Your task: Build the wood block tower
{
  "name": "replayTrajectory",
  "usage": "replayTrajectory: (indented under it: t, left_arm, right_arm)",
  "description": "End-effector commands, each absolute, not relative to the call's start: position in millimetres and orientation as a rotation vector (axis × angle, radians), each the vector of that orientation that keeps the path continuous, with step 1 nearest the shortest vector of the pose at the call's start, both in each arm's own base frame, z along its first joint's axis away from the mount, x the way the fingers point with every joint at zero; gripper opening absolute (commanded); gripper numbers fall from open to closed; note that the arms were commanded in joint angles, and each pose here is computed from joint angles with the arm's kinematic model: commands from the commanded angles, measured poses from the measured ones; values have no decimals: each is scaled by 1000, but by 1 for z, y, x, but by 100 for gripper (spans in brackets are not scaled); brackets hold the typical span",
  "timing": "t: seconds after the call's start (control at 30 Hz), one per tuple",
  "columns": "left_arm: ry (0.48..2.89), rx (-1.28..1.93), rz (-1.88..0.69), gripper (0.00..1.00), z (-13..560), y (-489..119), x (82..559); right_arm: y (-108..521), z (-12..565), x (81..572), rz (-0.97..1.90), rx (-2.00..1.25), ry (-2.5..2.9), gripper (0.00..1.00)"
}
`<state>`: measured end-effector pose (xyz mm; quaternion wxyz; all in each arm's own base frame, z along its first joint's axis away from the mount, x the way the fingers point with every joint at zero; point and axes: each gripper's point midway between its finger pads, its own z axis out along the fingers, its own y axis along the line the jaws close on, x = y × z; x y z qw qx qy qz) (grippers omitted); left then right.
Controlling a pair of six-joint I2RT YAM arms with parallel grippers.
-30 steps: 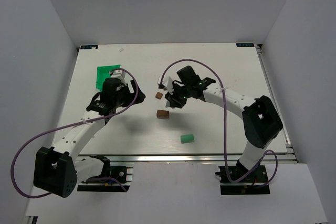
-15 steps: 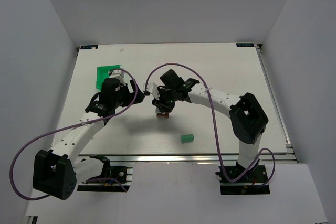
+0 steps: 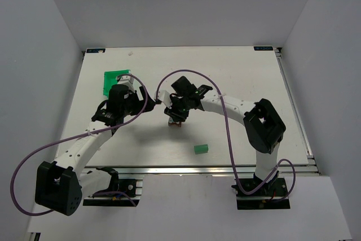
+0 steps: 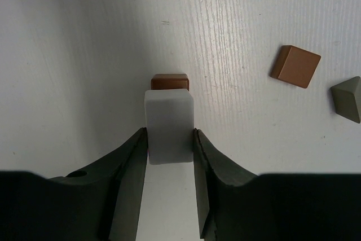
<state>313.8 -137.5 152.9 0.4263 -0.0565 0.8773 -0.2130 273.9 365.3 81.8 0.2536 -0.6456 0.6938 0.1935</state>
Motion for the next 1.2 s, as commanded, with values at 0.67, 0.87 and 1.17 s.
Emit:
replayTrajectory:
  t: [0.67, 0.87, 1.17]
  left_arm:
    - [2168, -127, -535, 98, 159, -137, 316]
    - [2169, -126, -538, 98, 159, -137, 316]
    - [2169, -120, -548, 98, 159, -139, 315]
  right_arm:
    - [366, 75, 280, 501, -1739, 1876, 29]
    - [367, 74, 281, 495, -1733, 1877, 31]
    - [364, 73, 281, 484, -1733, 1880, 36]
